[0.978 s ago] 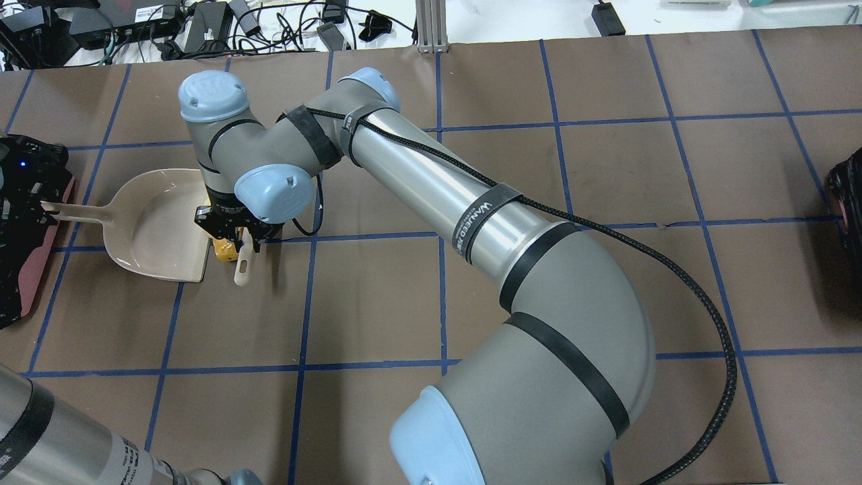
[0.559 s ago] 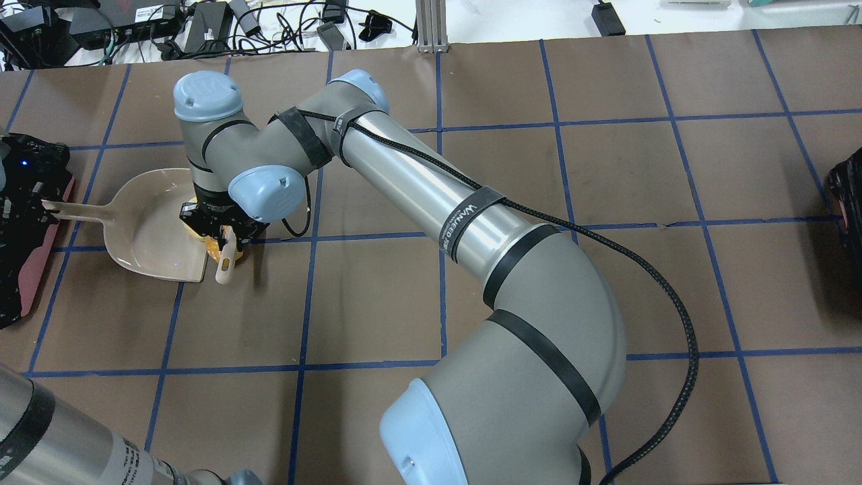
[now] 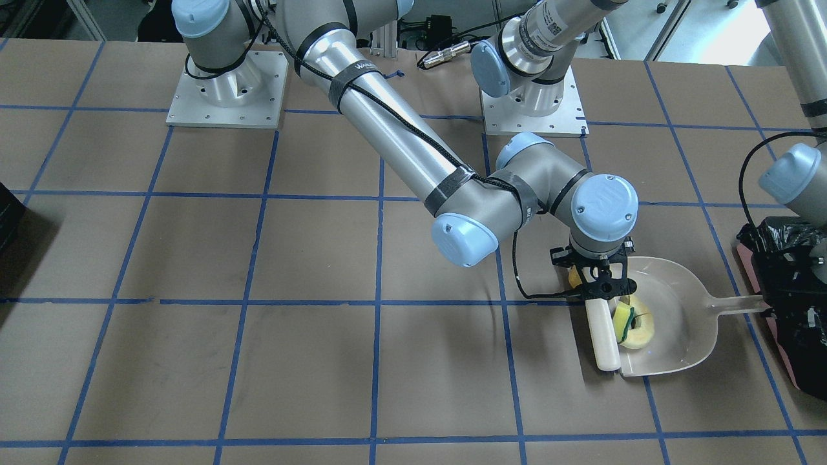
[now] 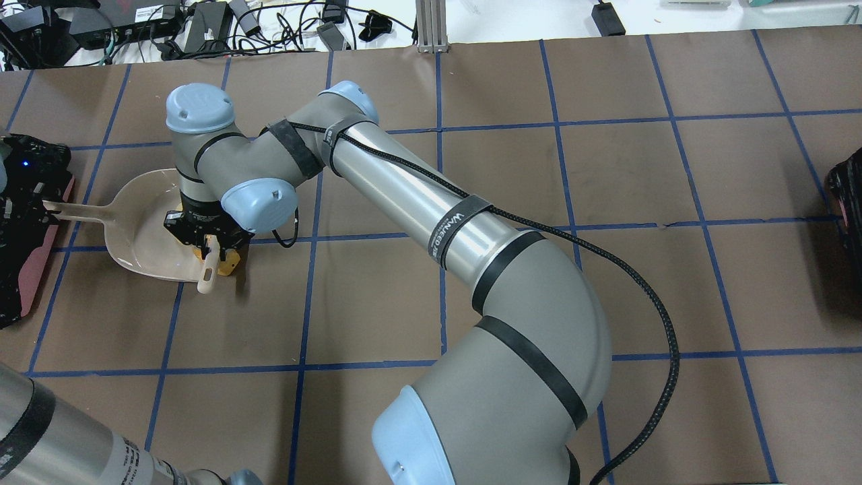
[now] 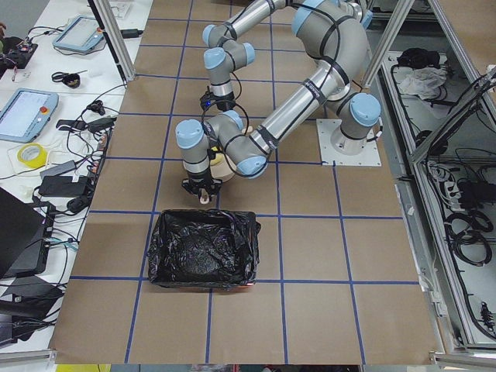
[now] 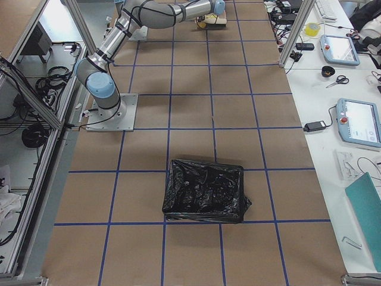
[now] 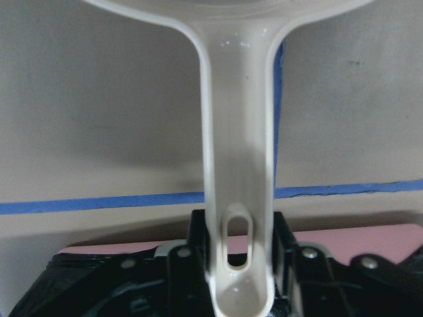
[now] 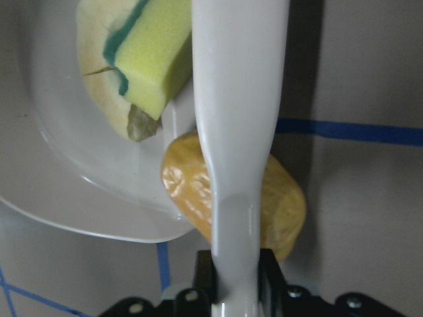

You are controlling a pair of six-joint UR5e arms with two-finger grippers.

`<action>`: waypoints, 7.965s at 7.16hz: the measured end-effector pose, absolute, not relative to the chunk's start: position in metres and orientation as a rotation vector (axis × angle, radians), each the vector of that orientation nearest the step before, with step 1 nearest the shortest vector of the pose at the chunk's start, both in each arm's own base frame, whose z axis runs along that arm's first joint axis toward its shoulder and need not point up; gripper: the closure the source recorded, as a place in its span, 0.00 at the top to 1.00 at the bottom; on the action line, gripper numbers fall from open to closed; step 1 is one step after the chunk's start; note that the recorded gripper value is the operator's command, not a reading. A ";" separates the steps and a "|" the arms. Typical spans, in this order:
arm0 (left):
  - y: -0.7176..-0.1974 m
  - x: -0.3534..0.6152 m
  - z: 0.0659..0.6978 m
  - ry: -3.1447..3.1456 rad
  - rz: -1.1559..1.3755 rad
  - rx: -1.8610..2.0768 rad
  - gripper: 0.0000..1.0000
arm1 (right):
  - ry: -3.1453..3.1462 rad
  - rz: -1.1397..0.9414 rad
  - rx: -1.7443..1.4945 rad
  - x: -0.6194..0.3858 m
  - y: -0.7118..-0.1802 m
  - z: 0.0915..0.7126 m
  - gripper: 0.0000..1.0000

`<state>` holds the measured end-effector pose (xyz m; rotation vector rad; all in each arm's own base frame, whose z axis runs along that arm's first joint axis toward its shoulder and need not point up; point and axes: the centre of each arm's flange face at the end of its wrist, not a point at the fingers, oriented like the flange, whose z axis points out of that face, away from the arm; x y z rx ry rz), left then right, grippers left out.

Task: Sweep and dump trash in nearest bin
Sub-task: 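Sweep the paper ball and sponge into the dustpan with the brush, then keep brushing the debris deeper into the dustpan with the right gripper, then lift the brush away while the left gripper raises the loaded dustpan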

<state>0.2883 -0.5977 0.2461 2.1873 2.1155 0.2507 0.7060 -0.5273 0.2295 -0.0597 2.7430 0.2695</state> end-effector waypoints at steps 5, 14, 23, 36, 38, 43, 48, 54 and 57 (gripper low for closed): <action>-0.598 0.289 0.246 2.113 0.250 2.188 0.00 | 2.615 0.207 -0.091 0.729 -0.508 0.305 0.00; -0.599 0.291 0.239 2.115 0.271 2.186 0.00 | 2.858 0.519 0.251 0.668 -0.461 0.295 0.00; -0.599 0.291 0.240 2.095 0.314 2.170 0.00 | 2.827 0.393 0.566 0.710 -0.429 0.247 0.00; -0.599 0.291 0.240 2.095 0.313 2.170 0.00 | 2.757 0.167 0.290 0.761 -0.435 0.230 0.00; -0.599 0.291 0.240 2.096 0.313 2.171 0.00 | 2.787 0.131 0.167 0.760 -0.436 0.225 0.00; -0.599 0.291 0.240 2.096 0.314 2.171 0.00 | 2.802 0.085 -0.040 0.763 -0.432 0.237 0.00; -0.599 0.291 0.240 2.094 0.310 2.174 0.00 | 2.915 0.109 -0.039 0.719 -0.448 0.288 0.00; -0.598 0.284 0.255 2.103 0.142 2.227 0.00 | 3.113 0.190 0.147 0.502 -0.513 0.368 0.00; -0.589 0.290 0.271 2.223 0.017 2.204 0.00 | 3.151 0.293 0.175 0.433 -0.483 0.340 0.00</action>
